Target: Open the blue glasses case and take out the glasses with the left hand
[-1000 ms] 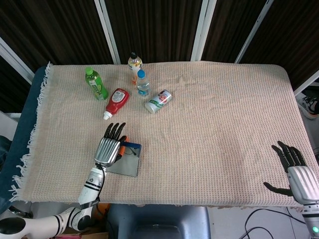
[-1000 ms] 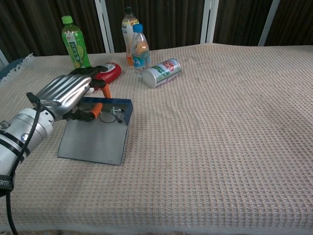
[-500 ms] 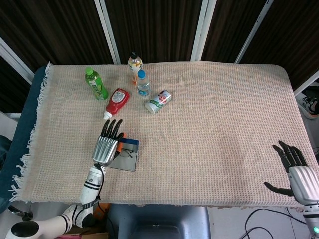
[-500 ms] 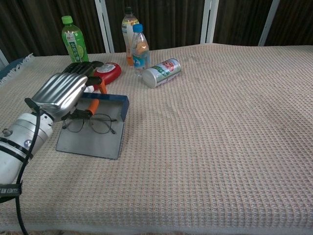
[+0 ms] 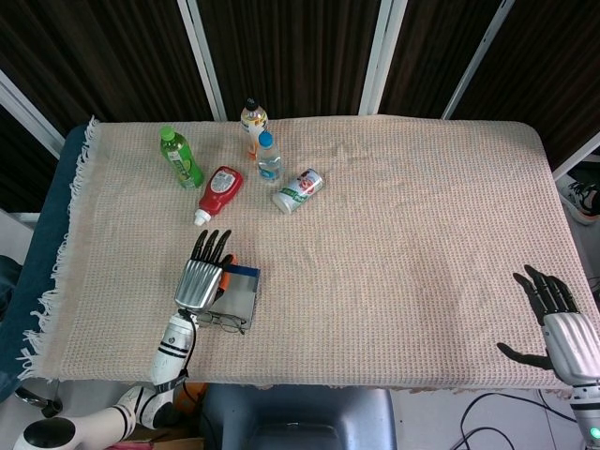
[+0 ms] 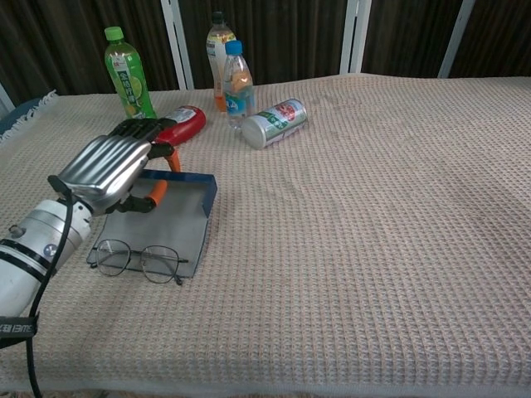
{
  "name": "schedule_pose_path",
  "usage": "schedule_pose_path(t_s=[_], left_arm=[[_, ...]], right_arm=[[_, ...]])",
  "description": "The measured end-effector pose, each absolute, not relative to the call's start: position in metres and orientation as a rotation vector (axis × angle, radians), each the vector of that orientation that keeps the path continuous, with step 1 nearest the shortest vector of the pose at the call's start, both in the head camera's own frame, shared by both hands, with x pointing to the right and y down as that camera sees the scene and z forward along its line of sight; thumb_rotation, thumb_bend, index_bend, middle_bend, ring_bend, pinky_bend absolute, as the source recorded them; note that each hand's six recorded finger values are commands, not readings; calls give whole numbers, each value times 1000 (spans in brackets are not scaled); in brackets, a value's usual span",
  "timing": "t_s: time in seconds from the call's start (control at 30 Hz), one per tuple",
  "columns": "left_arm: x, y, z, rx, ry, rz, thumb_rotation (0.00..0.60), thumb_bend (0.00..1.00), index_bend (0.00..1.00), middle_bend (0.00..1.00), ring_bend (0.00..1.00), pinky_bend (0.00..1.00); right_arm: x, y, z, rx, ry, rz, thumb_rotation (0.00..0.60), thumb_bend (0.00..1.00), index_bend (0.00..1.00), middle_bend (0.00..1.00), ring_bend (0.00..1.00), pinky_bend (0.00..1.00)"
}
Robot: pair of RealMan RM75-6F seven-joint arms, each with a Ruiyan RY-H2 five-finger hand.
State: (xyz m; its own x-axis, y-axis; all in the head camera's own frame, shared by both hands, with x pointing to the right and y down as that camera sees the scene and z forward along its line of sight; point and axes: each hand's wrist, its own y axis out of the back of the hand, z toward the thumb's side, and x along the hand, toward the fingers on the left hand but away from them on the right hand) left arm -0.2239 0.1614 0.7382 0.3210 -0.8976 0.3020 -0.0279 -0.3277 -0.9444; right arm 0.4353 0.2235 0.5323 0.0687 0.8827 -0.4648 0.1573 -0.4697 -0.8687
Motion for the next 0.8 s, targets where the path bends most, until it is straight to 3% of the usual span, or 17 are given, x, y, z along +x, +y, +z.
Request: schedule_pose_path(t_s=[0.33, 0.57, 0.7, 0.8], left_arm=[[-228, 108, 737, -1538, 947, -1197, 600, 529, 555, 51, 0, 0], [-227, 96, 758, -1527, 903, -1292, 600, 530, 492, 50, 0, 0], [-231, 97, 770, -1544, 889, -1342, 600, 509, 315, 38, 0, 0], [-233, 100, 776, -1560, 878, -1375, 600, 452, 89, 10, 0, 0]], right_arm=[[437, 223, 529, -1708, -1057, 1446, 600, 176, 0, 0, 0, 0], [440, 222, 527, -1700, -1071, 1445, 600, 176, 0, 0, 0, 0], [442, 220, 527, -1695, -1078, 1447, 600, 176, 0, 0, 0, 0], [441, 220, 528, -1698, -1072, 1451, 600, 176, 0, 0, 0, 0]])
